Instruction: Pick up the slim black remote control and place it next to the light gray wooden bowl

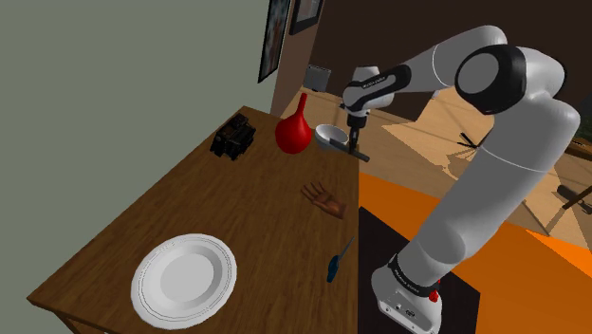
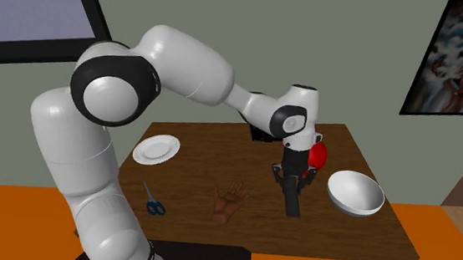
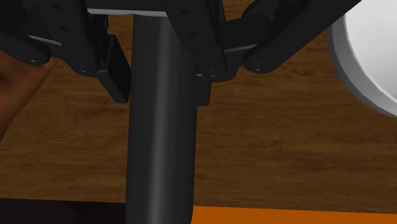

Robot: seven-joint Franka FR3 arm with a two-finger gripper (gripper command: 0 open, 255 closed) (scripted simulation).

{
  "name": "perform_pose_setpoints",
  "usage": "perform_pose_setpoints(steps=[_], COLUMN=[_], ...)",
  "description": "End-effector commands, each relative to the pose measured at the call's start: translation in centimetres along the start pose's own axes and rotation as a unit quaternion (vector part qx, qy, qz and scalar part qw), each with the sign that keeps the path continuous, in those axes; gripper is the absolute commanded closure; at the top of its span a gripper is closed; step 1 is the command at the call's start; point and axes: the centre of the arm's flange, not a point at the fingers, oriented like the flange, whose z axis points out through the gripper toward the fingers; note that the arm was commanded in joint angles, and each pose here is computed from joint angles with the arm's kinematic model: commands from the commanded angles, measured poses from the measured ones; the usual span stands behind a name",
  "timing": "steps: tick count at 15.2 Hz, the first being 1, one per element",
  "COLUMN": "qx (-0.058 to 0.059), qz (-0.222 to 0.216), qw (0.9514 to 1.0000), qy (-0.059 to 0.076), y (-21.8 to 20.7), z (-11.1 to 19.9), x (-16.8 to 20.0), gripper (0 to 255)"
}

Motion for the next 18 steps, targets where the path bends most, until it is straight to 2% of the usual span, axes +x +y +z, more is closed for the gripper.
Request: perform_pose_setpoints(steps=[1, 3, 18], qx=[0.0, 0.0, 0.0], qz=[-0.001, -0.001, -0.001], qw=[1.0, 1.0, 1.0], qy=[0.0, 0.0, 0.0], y=[1.2, 2.6, 2.9], z=[0.4, 0.9, 8.6], x=[-2.3, -4.7, -3.0], gripper=[255, 255, 255])
